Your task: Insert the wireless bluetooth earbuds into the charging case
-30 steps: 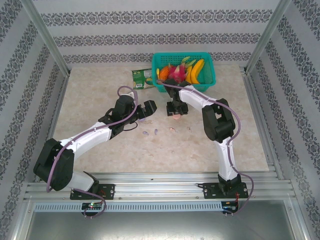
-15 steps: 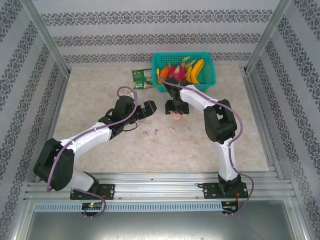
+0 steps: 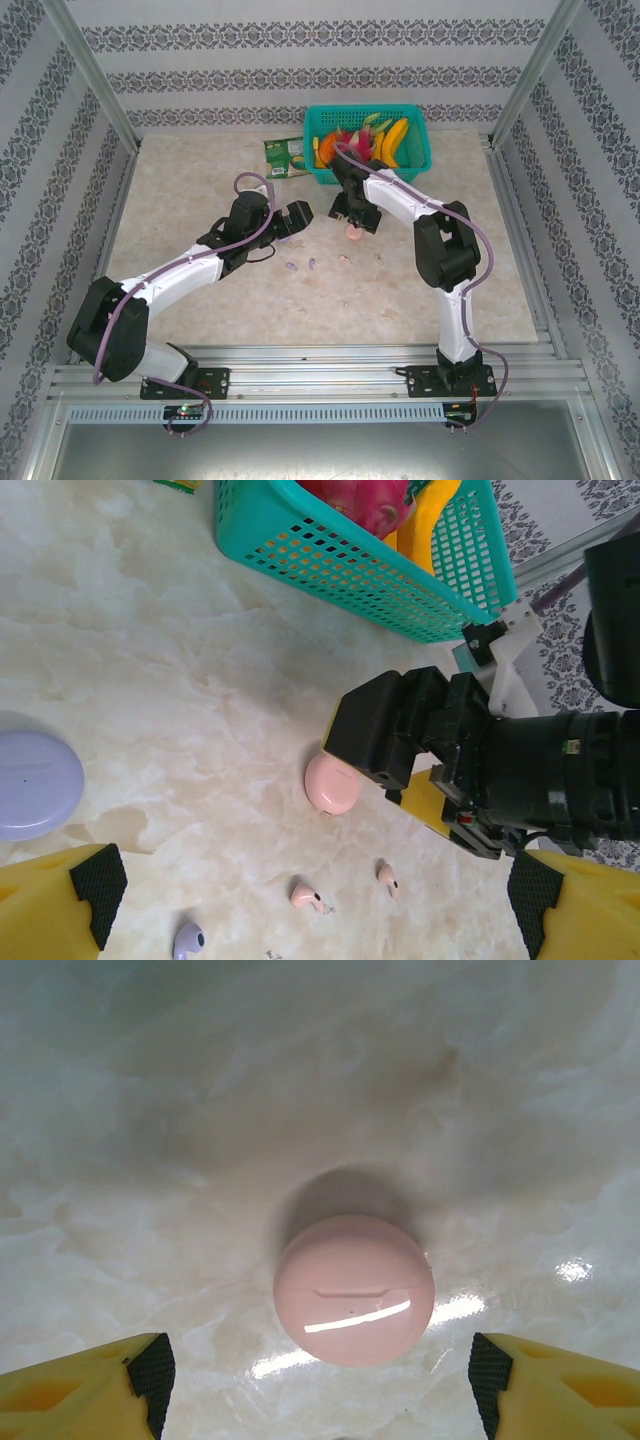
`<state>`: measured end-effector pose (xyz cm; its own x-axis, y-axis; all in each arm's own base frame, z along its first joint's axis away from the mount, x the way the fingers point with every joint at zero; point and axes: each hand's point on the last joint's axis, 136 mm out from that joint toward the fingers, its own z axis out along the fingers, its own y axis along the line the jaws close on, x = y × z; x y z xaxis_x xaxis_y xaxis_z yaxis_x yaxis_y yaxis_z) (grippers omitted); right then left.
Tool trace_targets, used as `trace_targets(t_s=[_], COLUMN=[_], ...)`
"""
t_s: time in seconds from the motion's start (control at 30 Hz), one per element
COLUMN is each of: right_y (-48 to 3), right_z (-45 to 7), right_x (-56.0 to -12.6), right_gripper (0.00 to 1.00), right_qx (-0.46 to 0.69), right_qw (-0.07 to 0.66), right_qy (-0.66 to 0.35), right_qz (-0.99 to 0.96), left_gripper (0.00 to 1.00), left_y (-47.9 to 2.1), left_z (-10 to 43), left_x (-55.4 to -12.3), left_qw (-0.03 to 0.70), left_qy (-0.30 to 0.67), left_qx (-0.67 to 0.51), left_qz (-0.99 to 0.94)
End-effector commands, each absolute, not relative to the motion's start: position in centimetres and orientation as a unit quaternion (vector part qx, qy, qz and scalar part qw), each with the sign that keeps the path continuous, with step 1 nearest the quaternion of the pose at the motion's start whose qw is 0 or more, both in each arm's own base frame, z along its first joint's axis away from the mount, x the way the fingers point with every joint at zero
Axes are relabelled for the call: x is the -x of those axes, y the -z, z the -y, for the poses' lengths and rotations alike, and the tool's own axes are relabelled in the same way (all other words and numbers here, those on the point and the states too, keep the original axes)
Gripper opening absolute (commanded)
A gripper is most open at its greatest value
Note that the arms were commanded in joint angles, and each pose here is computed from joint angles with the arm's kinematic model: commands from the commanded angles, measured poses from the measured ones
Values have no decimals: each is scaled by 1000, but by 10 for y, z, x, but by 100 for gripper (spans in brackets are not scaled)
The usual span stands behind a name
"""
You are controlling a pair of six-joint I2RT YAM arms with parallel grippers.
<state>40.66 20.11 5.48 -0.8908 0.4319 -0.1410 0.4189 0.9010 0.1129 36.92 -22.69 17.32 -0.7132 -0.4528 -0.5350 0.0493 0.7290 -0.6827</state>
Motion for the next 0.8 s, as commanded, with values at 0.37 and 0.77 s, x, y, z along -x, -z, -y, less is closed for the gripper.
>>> trace_targets(t_s=[0.37, 0.77], right_y=[-28, -20], right_z=[-201, -196], right_x=[-404, -406], right_gripper=[80, 73], right_qx=[-195, -168], right_qw=[57, 53], right_qy=[-7, 2], right_qz=[-979, -984], left_gripper=[100, 100], left_y=[-187, -188], left_z=[222, 221], left_x=[-376, -376], left_qw=[380, 381], left_qy=[356, 356], left_qx=[129, 130], left_qz=[-844, -843])
